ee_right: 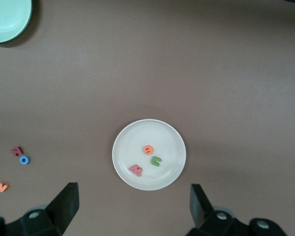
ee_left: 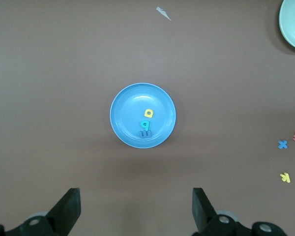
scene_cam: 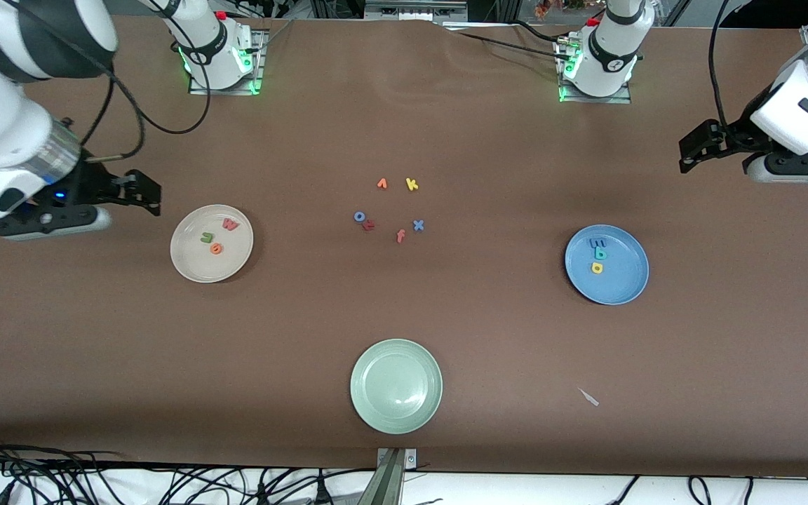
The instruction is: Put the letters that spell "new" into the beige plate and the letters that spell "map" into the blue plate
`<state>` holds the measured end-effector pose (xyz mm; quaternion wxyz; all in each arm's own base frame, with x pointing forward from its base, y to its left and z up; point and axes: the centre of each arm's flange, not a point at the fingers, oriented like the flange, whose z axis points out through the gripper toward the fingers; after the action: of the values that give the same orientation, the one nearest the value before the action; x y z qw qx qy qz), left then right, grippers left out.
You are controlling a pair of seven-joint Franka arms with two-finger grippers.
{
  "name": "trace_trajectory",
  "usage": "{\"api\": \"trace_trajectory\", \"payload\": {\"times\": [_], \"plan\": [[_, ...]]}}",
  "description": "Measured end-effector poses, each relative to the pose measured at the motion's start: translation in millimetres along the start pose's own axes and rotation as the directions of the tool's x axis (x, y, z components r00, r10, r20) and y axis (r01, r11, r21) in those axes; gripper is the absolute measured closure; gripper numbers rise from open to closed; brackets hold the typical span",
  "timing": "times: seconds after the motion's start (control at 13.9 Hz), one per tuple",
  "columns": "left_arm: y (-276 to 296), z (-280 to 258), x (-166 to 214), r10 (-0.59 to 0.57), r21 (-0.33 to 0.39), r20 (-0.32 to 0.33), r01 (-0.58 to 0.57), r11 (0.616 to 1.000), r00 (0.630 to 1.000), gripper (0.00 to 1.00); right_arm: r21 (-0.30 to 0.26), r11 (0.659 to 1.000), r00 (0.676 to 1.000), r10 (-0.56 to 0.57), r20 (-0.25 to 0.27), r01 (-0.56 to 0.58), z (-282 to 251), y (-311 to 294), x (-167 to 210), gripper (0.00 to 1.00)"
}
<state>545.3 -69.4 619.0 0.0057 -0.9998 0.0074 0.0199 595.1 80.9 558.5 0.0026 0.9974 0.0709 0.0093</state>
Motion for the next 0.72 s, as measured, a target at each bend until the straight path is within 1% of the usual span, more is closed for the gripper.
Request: {"api": "trace_trajectory", "payload": {"times": [0.14,0.36,0.58,0.72], "plan": [[7,0,-1,0.013,0.001,0.000,-0.013,1.000,1.000,0.00,0.010,1.000,1.000,0.015,0.020,-0.015,-4,12,-3,0.00],[7,0,-1,0.014,0.001,0.000,-0.014,1.000,1.000,0.00,0.011,1.000,0.997,0.022,0.073,-0.022,0,17,-9,0.00],[6,0,-1,0.014,0.001,0.000,-0.014,1.000,1.000,0.00,0.011,1.000,0.996,0.024,0.084,-0.026,-4,18,-11,0.00],[6,0,-1,0.015,0.001,0.000,-0.015,1.000,1.000,0.00,0.011,1.000,0.996,0.024,0.082,-0.025,-8,18,-12,0.00]]}}
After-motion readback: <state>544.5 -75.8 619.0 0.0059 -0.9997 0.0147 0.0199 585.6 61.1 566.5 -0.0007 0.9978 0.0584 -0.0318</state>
